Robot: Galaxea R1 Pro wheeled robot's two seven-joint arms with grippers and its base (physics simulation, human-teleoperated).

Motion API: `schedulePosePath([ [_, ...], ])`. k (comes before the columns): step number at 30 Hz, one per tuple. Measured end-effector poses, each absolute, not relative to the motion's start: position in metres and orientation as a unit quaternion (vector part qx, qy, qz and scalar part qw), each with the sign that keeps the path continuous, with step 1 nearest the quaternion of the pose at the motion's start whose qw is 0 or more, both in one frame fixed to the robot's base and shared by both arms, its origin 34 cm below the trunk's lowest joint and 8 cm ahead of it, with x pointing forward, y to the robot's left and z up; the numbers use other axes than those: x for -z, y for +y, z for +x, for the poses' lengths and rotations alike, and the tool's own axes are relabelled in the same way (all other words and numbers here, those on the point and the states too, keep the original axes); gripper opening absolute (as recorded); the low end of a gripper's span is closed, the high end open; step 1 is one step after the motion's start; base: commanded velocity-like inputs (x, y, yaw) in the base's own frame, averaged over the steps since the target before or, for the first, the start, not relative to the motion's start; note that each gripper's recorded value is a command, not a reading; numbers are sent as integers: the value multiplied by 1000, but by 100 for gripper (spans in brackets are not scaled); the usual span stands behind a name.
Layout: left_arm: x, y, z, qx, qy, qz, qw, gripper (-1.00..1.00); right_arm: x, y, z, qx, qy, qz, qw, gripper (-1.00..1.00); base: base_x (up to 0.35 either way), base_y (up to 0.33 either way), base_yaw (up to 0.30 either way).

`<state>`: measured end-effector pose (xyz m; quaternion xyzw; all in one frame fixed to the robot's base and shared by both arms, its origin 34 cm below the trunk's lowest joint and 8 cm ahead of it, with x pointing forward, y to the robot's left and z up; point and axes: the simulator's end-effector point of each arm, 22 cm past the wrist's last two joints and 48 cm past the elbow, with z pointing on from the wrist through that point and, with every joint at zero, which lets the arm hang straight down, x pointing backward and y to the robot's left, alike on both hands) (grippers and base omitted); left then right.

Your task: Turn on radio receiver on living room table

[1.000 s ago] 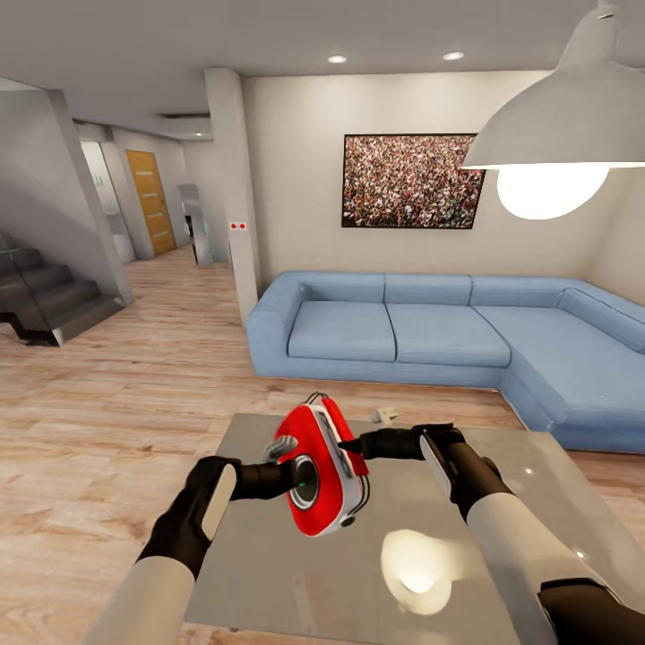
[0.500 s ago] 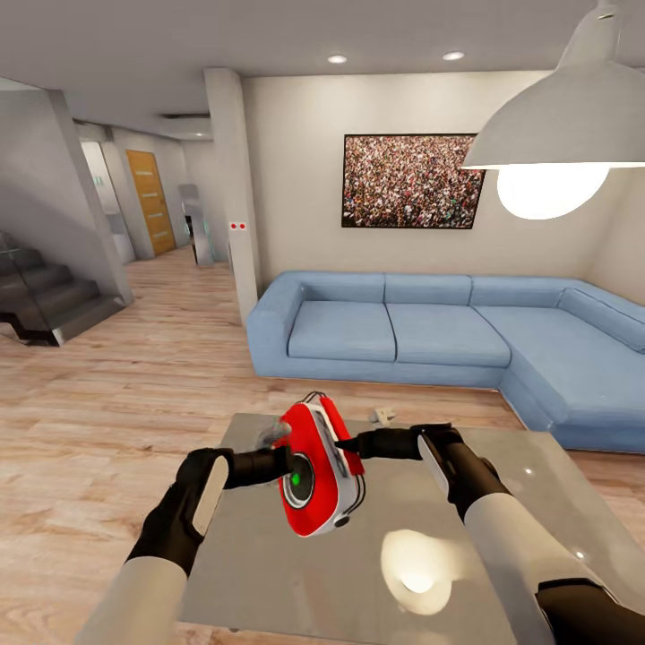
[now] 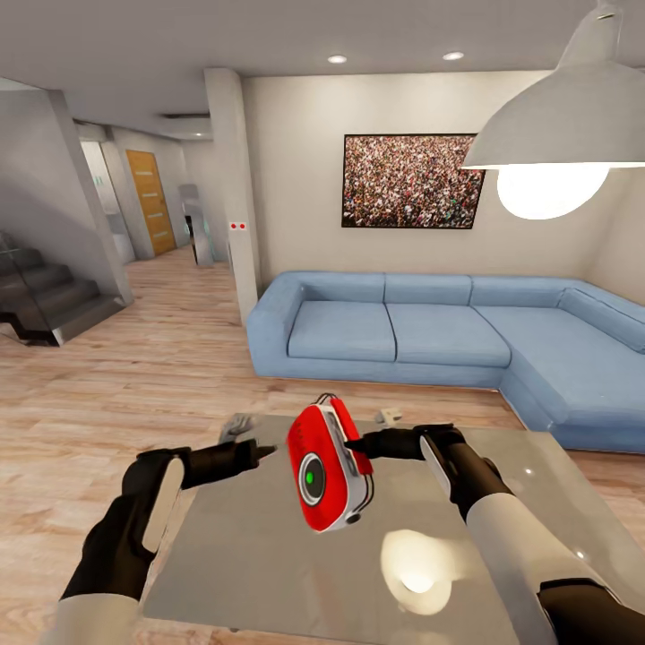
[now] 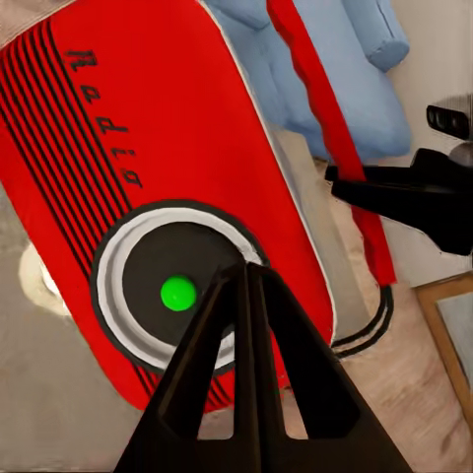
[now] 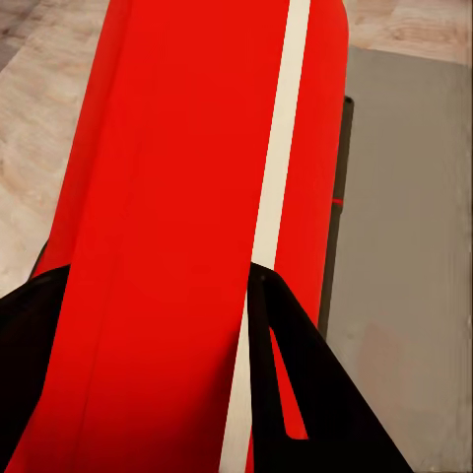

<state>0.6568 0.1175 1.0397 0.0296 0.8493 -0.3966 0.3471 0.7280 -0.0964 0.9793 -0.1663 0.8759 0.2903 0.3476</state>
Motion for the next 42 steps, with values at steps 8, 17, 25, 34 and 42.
schedulePosePath([
  [8, -1032, 136, 642, 392, 855, 35, 337, -100, -978, -104, 732, -278, 880, -159, 351, -100, 0, 0, 0],
  [17, -1030, 138, 641, 391, 857, 34, 336, -100, -981, -132, 743, -255, 884, -154, 360, -100, 0, 0, 0],
  [25, -1027, 148, 641, 382, 860, 35, 336, -100, -973, -192, 765, -150, 905, -118, 380, -100, 0, 0, 0],
  [34, -1031, 187, 652, 377, 854, -17, 357, -100, -975, -224, 777, -84, 911, -89, 395, -100, 0, 0, 0],
  [42, -1031, 219, 658, 370, 850, -59, 371, -100, -993, -245, 789, -37, 905, -67, 418, -100, 0, 0, 0],
])
